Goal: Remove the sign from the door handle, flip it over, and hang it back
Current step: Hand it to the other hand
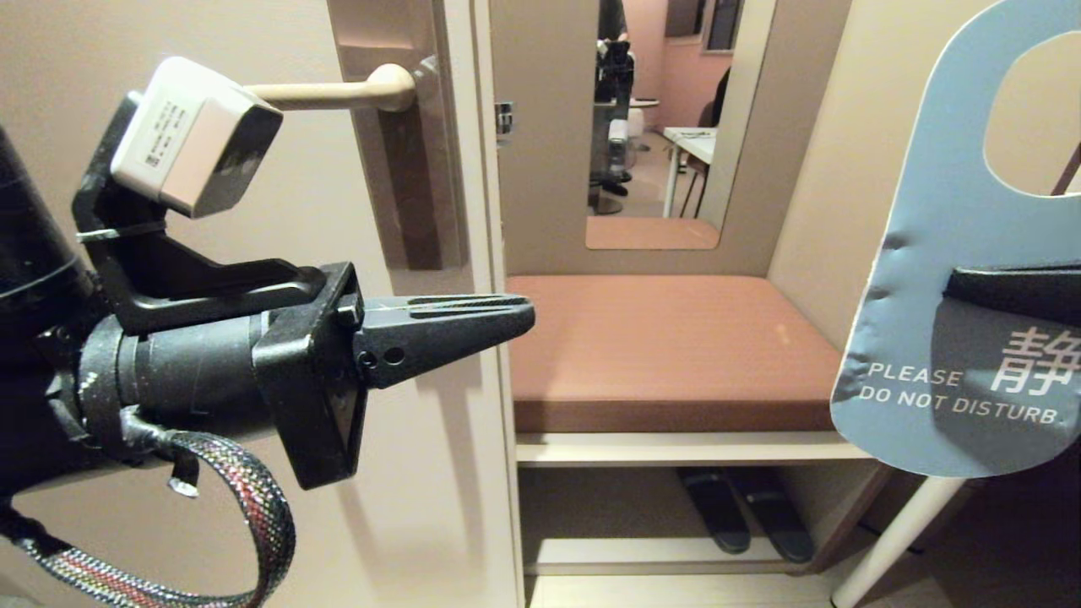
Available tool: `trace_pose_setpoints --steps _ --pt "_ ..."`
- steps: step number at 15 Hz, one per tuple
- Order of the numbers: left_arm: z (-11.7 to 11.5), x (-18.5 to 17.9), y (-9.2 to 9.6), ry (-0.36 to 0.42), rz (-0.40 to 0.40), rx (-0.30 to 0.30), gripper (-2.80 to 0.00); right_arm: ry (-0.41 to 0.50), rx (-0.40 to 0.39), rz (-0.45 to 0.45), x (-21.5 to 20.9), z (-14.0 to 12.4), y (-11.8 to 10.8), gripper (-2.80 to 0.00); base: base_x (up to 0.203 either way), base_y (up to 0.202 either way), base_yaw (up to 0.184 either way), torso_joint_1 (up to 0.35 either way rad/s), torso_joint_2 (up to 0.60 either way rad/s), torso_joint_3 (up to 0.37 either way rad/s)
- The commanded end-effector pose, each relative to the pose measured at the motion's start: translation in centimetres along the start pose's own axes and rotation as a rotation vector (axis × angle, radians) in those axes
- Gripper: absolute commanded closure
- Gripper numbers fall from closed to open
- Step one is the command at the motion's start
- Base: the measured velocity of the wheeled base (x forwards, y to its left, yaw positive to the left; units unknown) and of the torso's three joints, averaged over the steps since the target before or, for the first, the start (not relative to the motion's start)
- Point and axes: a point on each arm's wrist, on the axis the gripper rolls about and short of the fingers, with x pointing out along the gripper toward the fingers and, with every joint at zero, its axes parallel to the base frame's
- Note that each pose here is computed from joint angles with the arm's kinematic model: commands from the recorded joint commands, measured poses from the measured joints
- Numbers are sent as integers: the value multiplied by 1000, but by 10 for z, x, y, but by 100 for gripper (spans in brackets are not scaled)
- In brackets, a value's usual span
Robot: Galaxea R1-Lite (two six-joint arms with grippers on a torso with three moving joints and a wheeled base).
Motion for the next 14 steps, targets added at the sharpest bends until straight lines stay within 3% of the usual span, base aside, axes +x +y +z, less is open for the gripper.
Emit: trace_pose_setpoints --steps 1,3,4,14 --pt "-3 6 -2 10 -23 -5 0 19 12 55 13 0 -3 0 0 0 0 0 0 0" --pt "-4 7 -6 13 -44 -6 0 30 18 87 19 -1 -2 0 0 0 0 0 0 0" --pt "-3 8 -7 13 -48 -4 -280 34 21 92 21 -2 -3 0 0 0 0 0 0 0" --pt "1 15 -9 6 -67 9 -280 42 14 138 36 -3 -8 0 0 0 0 0 0 0"
